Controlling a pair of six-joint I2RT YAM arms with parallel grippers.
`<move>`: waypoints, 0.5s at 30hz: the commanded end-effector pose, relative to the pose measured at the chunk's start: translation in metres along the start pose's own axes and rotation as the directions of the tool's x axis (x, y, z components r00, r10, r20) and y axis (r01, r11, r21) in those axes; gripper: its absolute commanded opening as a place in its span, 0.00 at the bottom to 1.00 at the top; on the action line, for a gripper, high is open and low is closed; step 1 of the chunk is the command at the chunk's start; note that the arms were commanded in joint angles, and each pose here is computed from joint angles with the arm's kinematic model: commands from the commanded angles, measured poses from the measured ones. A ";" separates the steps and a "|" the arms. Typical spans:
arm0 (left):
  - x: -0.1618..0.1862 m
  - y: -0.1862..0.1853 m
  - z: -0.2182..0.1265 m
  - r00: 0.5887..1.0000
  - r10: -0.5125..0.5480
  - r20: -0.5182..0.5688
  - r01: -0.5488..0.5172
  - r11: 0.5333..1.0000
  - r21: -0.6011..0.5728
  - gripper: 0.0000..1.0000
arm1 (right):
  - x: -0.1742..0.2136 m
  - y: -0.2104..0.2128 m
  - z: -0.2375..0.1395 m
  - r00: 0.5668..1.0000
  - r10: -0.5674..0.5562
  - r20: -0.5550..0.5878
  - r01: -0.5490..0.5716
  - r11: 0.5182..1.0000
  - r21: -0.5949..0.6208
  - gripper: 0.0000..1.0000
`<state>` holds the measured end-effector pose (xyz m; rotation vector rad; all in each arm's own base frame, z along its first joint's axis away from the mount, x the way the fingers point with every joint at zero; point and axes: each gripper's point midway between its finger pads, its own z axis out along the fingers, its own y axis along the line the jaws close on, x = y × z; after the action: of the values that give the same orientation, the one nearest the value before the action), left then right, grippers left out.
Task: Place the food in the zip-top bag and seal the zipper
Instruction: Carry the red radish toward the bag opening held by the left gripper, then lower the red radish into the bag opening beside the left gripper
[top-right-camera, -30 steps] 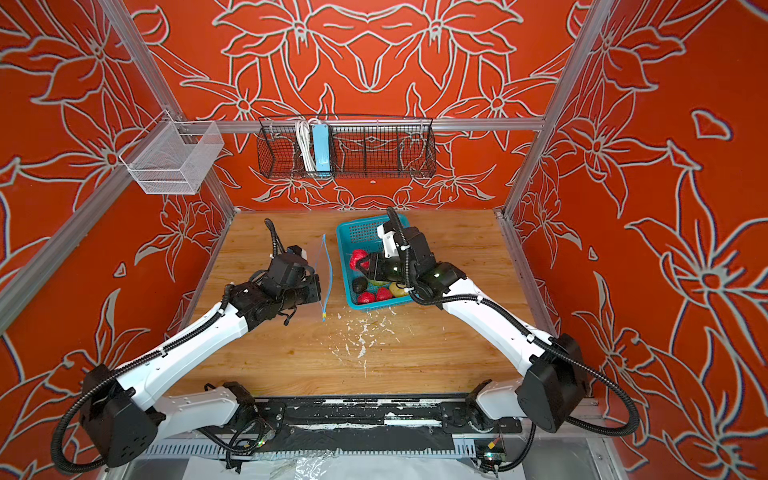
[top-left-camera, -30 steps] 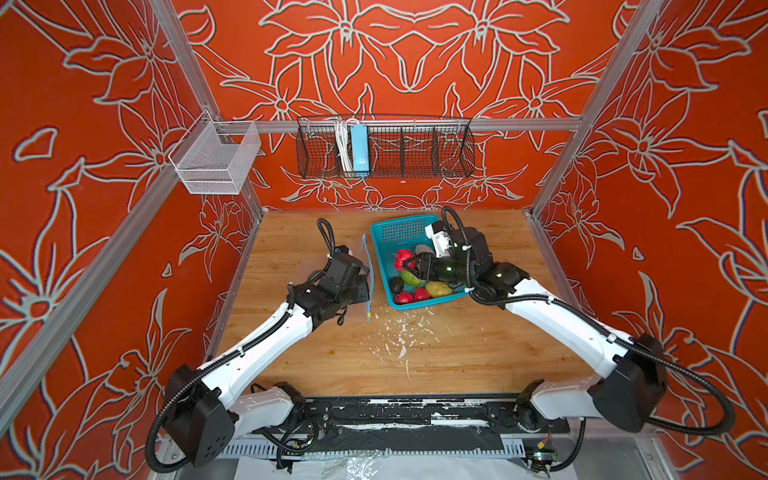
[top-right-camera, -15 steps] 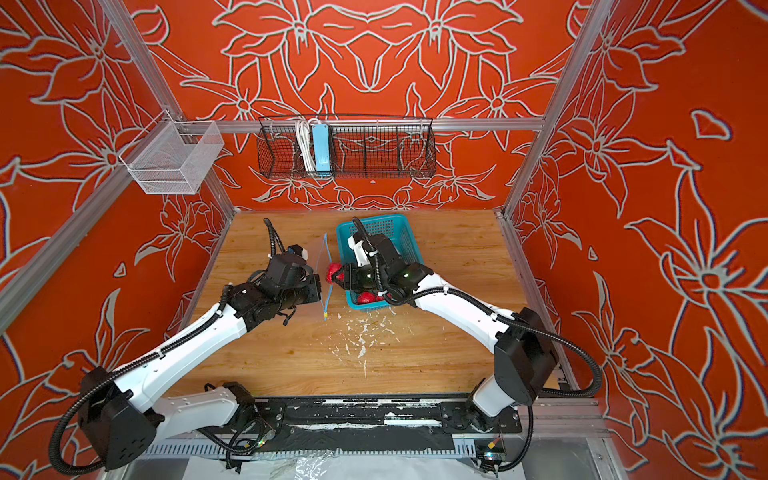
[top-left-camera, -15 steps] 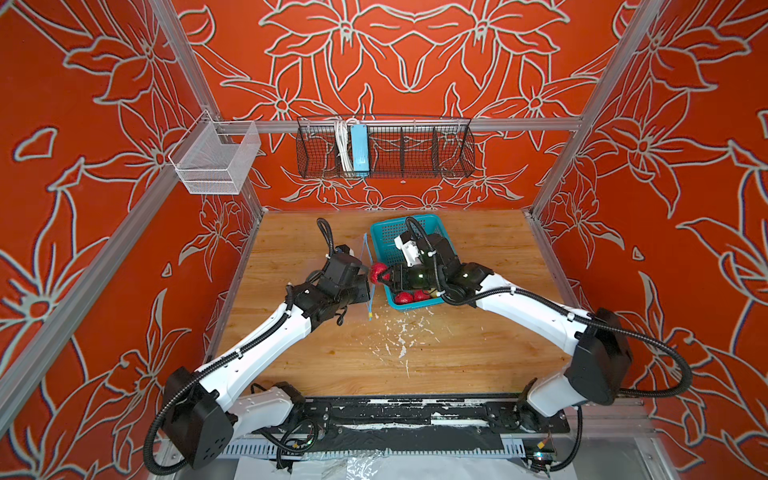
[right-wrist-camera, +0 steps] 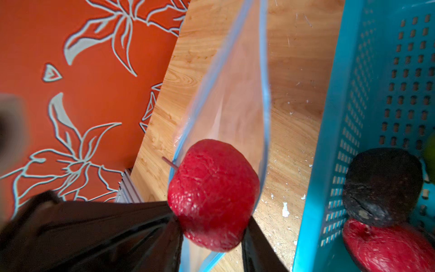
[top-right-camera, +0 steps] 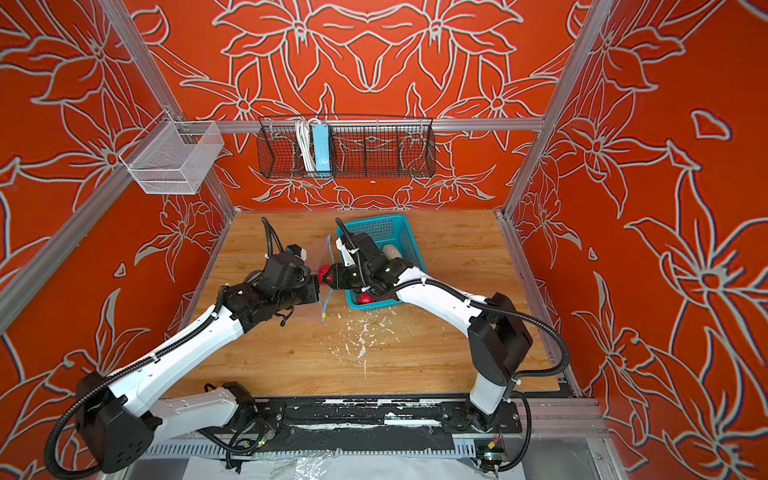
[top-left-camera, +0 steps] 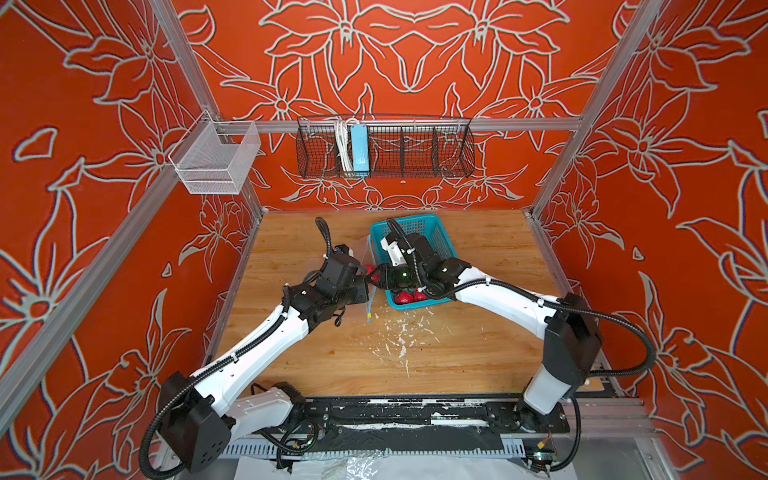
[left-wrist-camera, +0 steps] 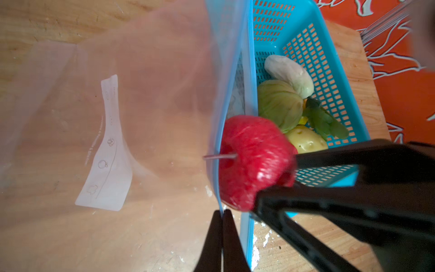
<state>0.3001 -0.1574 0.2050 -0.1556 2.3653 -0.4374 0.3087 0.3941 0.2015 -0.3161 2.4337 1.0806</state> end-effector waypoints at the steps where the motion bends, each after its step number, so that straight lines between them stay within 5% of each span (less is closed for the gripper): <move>1: -0.018 -0.006 -0.020 0.998 0.007 0.068 -0.008 1.000 0.018 0.00 | 0.002 -0.004 0.004 1.000 0.002 -0.017 -0.001 0.999 0.039 0.34; 13: -0.026 -0.007 -0.028 0.995 0.026 0.100 -0.027 0.999 0.017 0.00 | 0.005 0.010 0.008 0.998 -0.013 -0.058 0.014 1.000 0.012 0.36; 15: -0.028 -0.009 -0.027 0.994 0.027 0.104 -0.030 0.999 0.024 0.00 | 0.004 0.021 0.007 0.998 -0.024 -0.064 0.023 1.000 -0.016 0.43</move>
<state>0.2983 -0.1507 0.2332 -0.1419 2.2884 -0.4367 0.3046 0.4012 0.1947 -0.3403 2.4953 1.0551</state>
